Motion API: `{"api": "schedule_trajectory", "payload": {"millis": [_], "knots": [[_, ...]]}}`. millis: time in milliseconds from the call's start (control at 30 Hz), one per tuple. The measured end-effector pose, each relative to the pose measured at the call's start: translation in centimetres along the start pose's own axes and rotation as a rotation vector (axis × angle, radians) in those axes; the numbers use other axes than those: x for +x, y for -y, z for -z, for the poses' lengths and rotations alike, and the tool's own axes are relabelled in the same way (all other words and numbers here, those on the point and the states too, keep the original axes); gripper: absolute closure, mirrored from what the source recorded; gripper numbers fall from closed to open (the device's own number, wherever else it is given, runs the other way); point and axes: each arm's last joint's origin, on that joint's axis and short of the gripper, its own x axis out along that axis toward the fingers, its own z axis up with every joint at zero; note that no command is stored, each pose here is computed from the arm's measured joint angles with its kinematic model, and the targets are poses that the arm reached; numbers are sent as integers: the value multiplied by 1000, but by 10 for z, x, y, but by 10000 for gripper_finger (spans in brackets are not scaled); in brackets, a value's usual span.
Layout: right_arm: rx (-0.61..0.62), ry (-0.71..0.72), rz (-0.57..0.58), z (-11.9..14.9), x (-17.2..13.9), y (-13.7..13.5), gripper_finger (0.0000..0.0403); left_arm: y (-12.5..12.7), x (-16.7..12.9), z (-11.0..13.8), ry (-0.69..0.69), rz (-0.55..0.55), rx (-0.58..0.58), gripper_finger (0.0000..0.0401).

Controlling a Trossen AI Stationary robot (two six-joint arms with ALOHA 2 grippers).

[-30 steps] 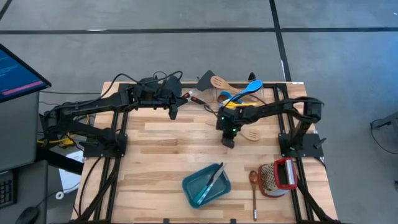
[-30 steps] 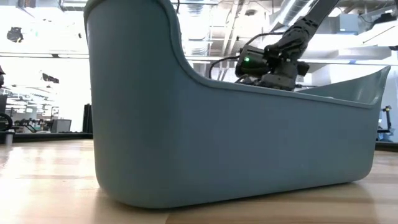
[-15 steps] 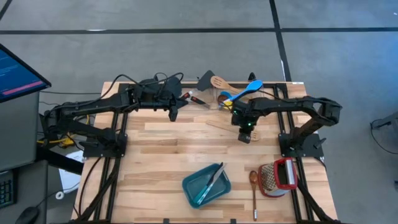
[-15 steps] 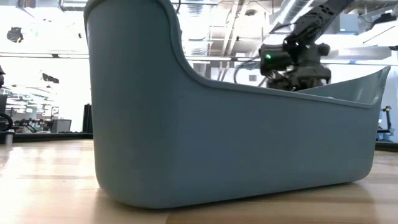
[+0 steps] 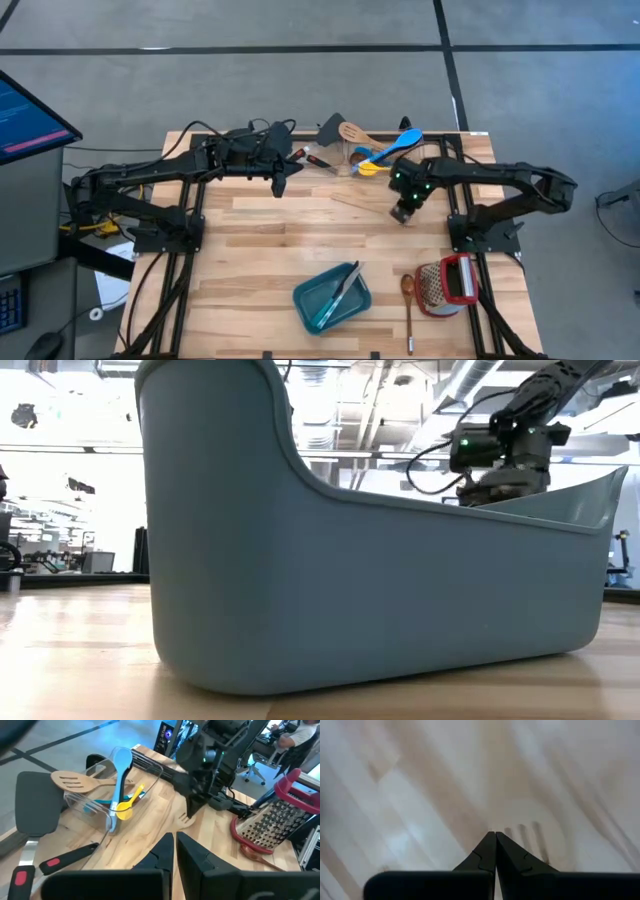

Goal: Pick & Place Kitchen Items
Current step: Put the wooden slotted spatula into the top right transparent bin

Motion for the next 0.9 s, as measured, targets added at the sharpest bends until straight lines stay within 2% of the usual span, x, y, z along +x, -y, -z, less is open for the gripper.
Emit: {"api": "schedule_trajectory", "payload": {"millis": [133,267,367,667,800,900], "knots": [[237,62,-8,0,-9,-1,403,0,0,0,0,1,0,394],[330,184,7,-8,-9,-10,403,0,0,0,5,-13,0,394],[354,252,16,-19,-2,-13,403,-1,0,0,12,-32,1,394],[362,262,72,-43,47,-11,403,-1,0,-1,17,-49,25,394],[366,329,106,-53,52,-14,403,-1,0,-1,16,-49,27,394],[362,346,76,-57,51,-16,403,-1,0,0,15,-49,27,394]]}}
